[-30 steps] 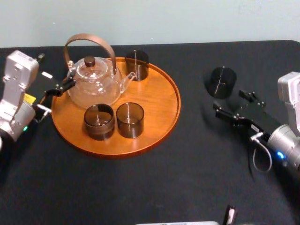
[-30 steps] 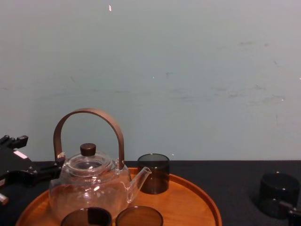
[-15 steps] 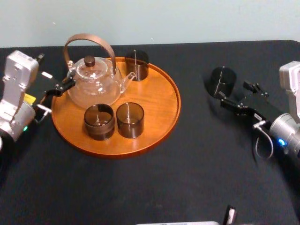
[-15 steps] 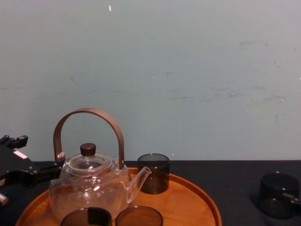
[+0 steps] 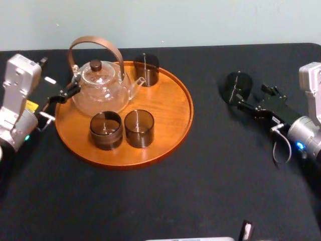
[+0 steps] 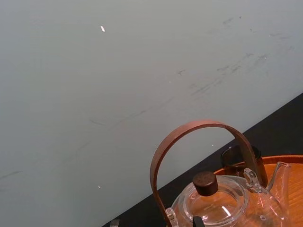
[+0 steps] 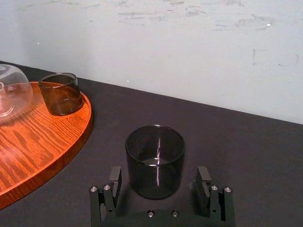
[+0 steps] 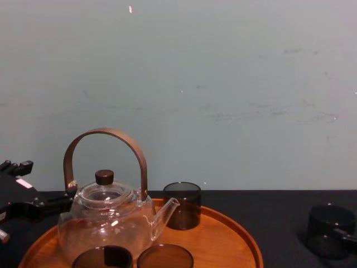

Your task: Pick up the glass from the table and place it on the tray.

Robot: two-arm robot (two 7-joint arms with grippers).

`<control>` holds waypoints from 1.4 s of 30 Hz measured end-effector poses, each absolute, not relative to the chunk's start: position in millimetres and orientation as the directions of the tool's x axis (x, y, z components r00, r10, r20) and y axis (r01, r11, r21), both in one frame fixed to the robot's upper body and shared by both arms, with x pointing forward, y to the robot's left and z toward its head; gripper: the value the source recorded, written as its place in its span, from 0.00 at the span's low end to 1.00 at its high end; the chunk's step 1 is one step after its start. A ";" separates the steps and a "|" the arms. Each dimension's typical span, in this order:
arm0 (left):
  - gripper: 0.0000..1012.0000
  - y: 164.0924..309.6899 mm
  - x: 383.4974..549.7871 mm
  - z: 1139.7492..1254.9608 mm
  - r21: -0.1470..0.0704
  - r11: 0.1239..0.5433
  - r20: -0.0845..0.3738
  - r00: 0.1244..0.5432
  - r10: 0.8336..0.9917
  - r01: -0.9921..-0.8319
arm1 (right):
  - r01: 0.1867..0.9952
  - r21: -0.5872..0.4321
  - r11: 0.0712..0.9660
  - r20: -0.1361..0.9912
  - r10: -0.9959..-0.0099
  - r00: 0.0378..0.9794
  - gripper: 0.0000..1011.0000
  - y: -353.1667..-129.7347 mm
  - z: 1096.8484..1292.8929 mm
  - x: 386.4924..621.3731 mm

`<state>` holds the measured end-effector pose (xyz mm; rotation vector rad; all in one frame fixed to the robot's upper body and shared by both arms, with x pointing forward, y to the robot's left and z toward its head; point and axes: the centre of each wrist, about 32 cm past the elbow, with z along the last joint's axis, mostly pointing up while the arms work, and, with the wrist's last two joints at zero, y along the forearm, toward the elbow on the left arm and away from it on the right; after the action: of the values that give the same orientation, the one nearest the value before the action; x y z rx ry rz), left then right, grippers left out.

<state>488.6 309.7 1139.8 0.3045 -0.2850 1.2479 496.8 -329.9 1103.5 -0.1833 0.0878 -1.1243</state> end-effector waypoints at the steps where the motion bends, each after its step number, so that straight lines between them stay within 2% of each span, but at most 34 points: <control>1: 0.99 309.7 488.6 1139.8 0.070 0.287 0.374 0.292 0.880 -0.955 | 0.886 -0.188 0.423 0.021 -0.900 0.435 0.99 -330.4 1102.4 499.0; 29: 0.99 309.7 488.6 1139.7 0.070 0.287 0.374 0.292 0.880 -0.955 | 0.860 -0.178 0.478 0.011 -0.873 0.488 0.99 -328.3 1093.2 540.3; 42: 0.99 309.7 488.6 1139.7 0.070 0.287 0.374 0.292 0.880 -0.955 | 0.848 -0.180 0.499 0.020 -0.860 0.510 0.99 -326.2 1090.1 545.5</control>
<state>488.6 309.7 1139.7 0.3046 -0.2850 1.2479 545.5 -326.2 1090.1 -0.1746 0.0751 -1.0341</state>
